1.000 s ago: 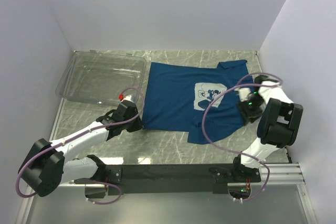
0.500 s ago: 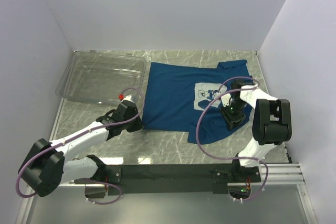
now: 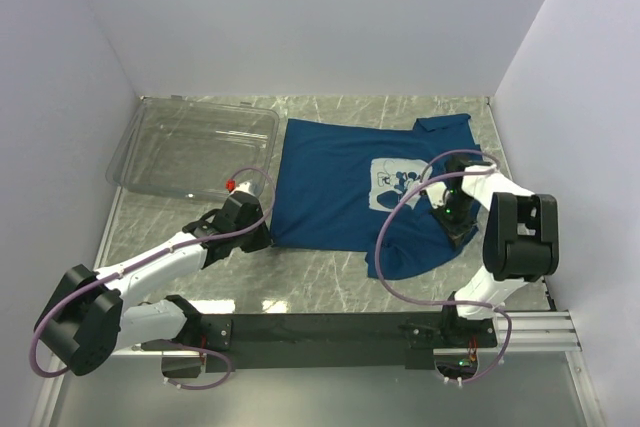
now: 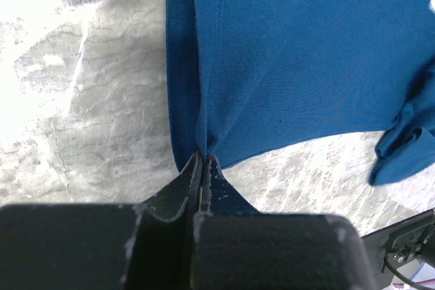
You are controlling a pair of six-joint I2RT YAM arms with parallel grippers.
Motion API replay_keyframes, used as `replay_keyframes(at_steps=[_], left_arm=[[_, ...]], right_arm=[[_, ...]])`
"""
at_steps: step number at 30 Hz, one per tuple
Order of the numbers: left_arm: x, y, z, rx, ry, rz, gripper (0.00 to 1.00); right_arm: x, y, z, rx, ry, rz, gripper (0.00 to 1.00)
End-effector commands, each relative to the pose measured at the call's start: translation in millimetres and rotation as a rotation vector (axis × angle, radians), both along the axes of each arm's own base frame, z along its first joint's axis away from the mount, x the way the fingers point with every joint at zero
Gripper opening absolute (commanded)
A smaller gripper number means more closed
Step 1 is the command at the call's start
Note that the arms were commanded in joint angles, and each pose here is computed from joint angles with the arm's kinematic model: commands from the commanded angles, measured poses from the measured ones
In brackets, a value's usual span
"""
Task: Fold and stack the t-shirts
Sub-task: Flatten the tshirt out
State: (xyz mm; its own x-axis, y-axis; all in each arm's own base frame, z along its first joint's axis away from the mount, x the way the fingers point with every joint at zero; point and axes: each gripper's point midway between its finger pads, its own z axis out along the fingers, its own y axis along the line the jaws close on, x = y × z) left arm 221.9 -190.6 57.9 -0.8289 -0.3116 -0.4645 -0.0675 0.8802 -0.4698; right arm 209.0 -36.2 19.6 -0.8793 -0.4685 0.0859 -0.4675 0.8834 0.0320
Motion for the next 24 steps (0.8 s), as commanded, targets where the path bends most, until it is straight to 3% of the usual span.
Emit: replay_keyframes(at_steps=[1,12,20,22,24], left_arm=[[6.6,2.3,8.8,0.009,-0.043,-0.002,0.0],[11.5,-3.7,12.0,0.002,-0.052,-0.03,0.0],[11.1,0.9,15.4,0.01,-0.061,-0.017,0.0],[10.0,2.2,14.9,0.013,-0.058,-0.01,0.0],[11.3,4.1,15.0,0.021,-0.058,0.0,0.0]], right_arm=[[-7.4,-38.9,19.8,-0.107,0.004,0.058,0.01],[2.0,-98.9,30.6,-0.201,-0.008,0.122,0.06],[41.5,-149.3,40.7,-0.359,-0.109,0.037,0.06],[44.4,-150.6,40.0,-0.359,-0.106,0.037,0.09],[51.4,-141.3,38.9,-0.297,-0.13,0.038,0.2]])
